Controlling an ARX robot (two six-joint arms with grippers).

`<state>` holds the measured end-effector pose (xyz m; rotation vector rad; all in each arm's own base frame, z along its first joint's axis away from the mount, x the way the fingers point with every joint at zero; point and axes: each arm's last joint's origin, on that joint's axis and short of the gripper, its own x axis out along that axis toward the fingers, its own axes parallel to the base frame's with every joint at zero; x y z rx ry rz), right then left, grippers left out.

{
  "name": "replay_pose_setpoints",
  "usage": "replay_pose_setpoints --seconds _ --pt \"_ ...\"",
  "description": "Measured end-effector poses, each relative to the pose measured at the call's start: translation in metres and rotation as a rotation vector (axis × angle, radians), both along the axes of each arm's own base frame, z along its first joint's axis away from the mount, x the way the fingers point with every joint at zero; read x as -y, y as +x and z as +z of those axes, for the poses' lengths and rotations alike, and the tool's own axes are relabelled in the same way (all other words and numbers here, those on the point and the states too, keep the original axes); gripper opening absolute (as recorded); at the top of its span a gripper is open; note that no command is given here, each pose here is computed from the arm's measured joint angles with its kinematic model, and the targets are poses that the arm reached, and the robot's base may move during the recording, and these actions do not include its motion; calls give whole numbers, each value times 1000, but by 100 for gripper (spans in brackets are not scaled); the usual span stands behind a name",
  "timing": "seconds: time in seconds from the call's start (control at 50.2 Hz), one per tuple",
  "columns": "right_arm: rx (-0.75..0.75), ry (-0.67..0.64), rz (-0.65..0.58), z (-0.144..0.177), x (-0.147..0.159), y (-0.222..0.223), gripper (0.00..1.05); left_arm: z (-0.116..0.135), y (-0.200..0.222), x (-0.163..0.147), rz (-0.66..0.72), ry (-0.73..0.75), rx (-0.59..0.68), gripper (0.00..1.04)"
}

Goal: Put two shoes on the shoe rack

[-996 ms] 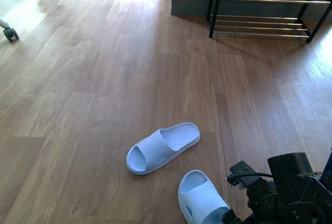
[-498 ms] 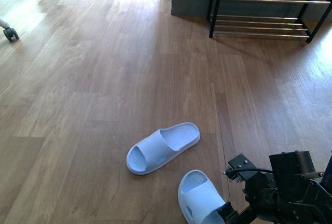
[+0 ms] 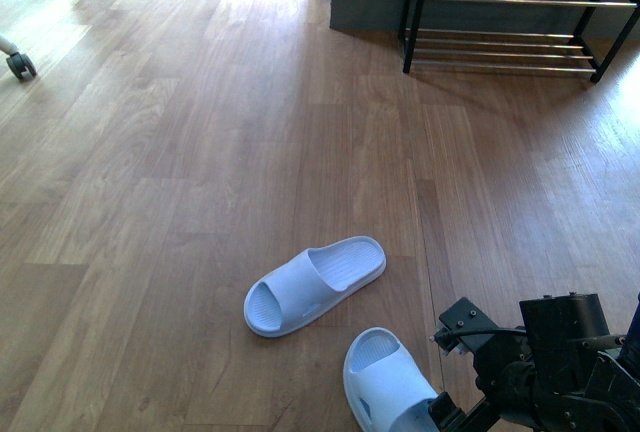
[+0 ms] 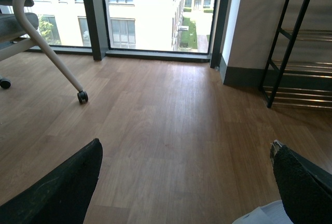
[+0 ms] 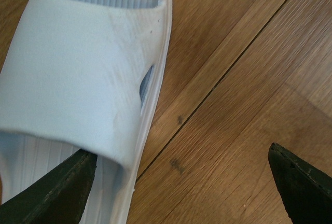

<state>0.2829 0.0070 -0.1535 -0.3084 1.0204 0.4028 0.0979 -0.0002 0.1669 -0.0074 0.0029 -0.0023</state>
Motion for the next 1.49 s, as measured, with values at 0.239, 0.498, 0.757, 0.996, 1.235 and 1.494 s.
replay_pose_setpoints --seconds 0.239,0.498,0.757,0.996,1.235,1.494 --pt "8 1 2 0 0 1 95 0 0 0 0 0 0 95" --pt "-38 17 -9 -2 0 -3 93 0 0 0 0 0 0 95" --pt "-53 31 -52 -2 0 -3 46 0 0 0 0 0 0 95" --pt "-108 36 -38 -4 0 -6 45 0 0 0 0 0 0 95" --pt "-104 -63 -70 -4 1 -5 89 0 0 0 0 0 0 95" --pt "-100 -132 -81 -5 0 -5 96 0 0 0 0 0 0 95"
